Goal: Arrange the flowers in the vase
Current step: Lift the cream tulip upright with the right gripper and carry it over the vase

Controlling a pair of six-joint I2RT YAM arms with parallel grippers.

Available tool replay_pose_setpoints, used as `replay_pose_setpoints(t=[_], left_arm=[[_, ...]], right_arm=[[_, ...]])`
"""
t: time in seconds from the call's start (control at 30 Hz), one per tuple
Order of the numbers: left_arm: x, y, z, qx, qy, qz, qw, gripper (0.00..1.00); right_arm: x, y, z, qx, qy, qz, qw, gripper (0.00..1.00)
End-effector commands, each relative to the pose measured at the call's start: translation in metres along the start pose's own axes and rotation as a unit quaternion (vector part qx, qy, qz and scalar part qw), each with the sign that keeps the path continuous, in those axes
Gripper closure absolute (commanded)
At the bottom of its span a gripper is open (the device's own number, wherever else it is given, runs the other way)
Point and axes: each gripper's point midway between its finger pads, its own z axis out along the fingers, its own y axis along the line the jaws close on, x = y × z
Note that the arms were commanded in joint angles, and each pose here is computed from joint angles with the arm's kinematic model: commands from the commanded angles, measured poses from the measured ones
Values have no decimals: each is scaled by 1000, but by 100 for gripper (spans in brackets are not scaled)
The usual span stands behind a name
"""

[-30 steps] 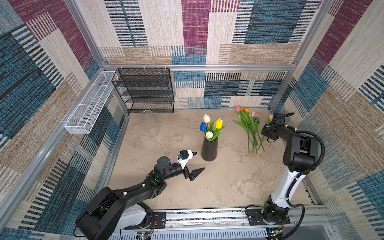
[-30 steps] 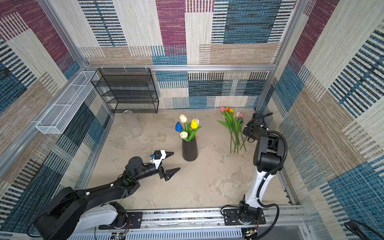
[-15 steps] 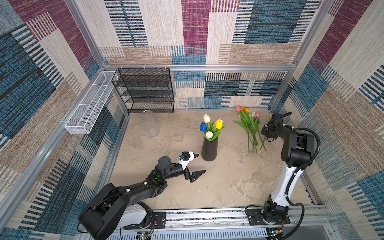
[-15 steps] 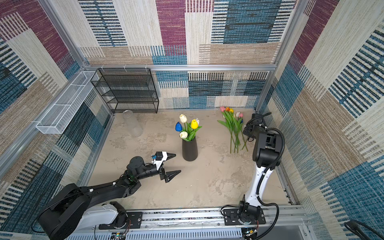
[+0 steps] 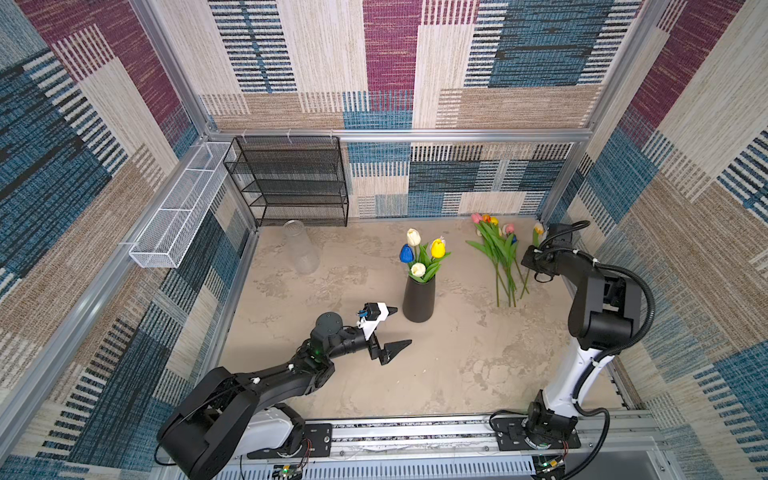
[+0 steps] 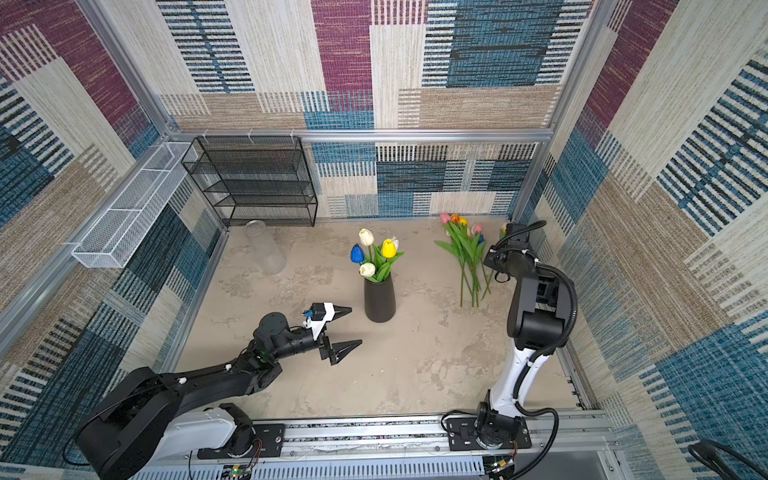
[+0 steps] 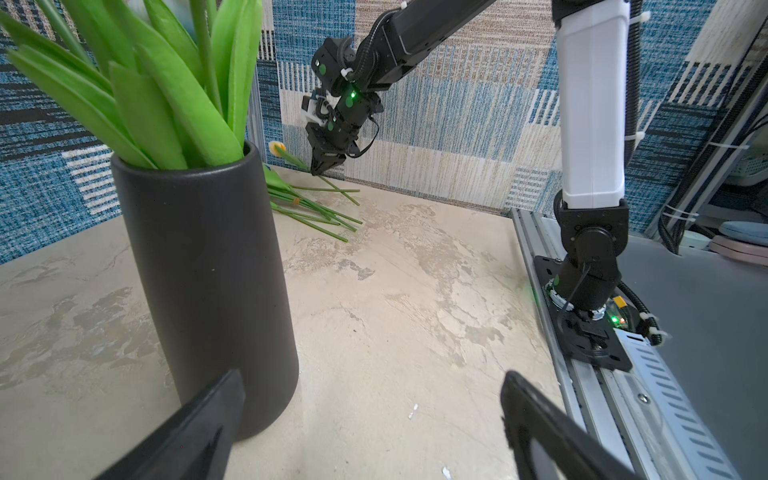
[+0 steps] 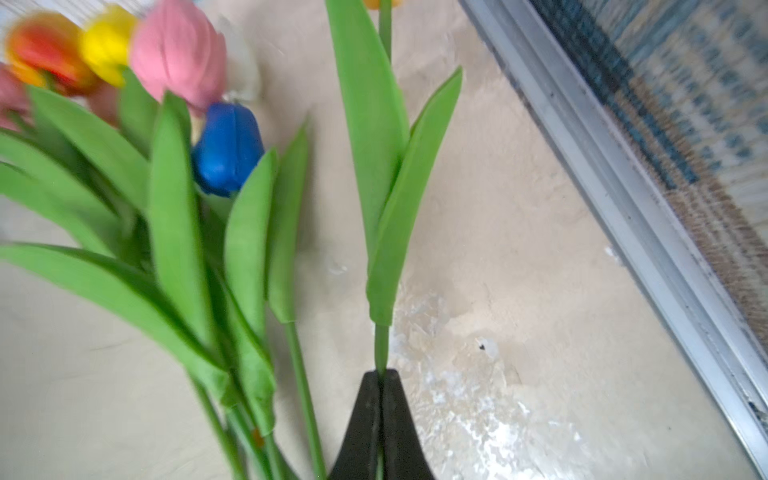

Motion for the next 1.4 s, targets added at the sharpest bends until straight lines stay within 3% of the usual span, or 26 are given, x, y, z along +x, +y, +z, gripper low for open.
replay_pose_setpoints(t=[0.0, 0.1, 0.2, 0.3, 0.4, 0.57, 0.63, 0.73, 0.87, 1.07, 1.37], left_arm=[[-7, 1, -1, -4, -12, 7, 1000, 1], [-8, 1, 0, -5, -13, 9, 1000, 0], [-8, 2, 0, -5, -13, 9, 1000, 1], [-8, 1, -1, -5, -14, 8, 1000, 1], [-8, 2, -1, -6, -14, 8, 1000, 1], [-7, 1, 1, -2, -14, 5, 1000, 1], [-7, 1, 1, -1, -15, 5, 1000, 1], [-7, 2, 2, -1, -14, 4, 1000, 1], [-7, 1, 2, 0, -14, 5, 1000, 1], [-5, 2, 0, -7, -8, 10, 1000, 1], [-6, 2, 1, -4, -9, 9, 1000, 1]], right_arm=[[-23, 31, -32, -57, -51, -7, 997, 100], [-43, 73, -79, -91, -126, -58, 986, 100], [-56, 103, -122, -140, -175, -73, 972, 100], [-62, 142, -188, -252, -243, -104, 931, 100], [-50, 177, -269, -373, -319, -148, 859, 100], [8, 211, -395, -534, -430, -223, 692, 100], [33, 218, -425, -568, -463, -230, 640, 100], [52, 226, -446, -609, -485, -203, 595, 100], [62, 237, -446, -655, -481, -159, 561, 100], [60, 250, -422, -670, -482, -98, 556, 100], [69, 273, -393, -678, -465, -86, 562, 100]])
